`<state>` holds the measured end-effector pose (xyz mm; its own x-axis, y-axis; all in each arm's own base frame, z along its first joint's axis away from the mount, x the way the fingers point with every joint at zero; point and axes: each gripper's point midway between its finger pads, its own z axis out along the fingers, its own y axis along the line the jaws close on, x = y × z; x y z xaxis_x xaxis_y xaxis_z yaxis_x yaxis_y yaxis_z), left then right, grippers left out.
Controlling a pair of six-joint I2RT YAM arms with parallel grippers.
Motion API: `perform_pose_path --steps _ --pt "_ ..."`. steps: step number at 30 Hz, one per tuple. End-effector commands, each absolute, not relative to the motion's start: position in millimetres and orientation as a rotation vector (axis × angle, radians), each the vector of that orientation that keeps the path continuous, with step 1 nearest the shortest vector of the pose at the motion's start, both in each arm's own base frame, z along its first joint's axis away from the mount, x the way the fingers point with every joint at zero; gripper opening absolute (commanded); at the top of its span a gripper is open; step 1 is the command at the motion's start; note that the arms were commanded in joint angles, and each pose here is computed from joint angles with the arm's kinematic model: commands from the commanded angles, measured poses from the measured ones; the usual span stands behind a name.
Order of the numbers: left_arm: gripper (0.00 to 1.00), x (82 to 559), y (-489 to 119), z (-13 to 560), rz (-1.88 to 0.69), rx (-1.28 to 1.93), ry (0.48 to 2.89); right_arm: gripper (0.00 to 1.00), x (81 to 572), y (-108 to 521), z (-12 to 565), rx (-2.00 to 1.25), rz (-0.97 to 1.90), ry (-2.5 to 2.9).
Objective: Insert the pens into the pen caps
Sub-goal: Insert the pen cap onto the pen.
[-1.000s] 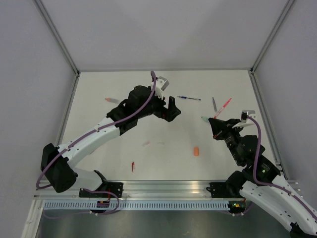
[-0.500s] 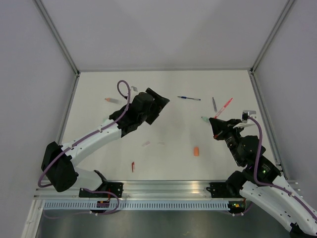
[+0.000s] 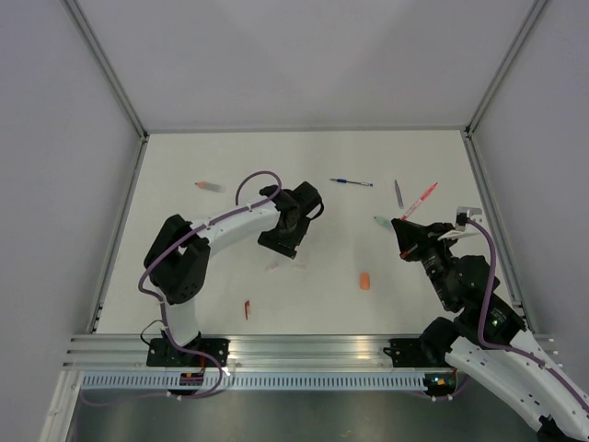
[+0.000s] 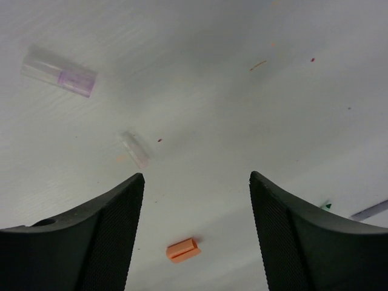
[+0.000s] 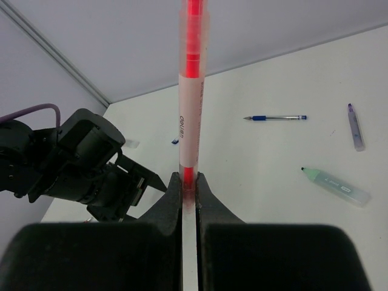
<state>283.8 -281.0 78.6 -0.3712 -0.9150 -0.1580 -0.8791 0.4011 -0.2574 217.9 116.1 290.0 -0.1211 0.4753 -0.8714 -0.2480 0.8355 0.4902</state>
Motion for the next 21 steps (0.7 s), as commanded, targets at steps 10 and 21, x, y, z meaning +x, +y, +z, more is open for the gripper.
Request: perform_pose_path --steps 10,21 --pt "0.71 258 -318 59 -0.179 -1.989 2.296 0.01 214 107 296 0.214 0.621 1.549" --pt "0.62 248 -303 40 -0.169 -2.078 2.214 0.01 213 107 296 0.211 0.622 1.553"
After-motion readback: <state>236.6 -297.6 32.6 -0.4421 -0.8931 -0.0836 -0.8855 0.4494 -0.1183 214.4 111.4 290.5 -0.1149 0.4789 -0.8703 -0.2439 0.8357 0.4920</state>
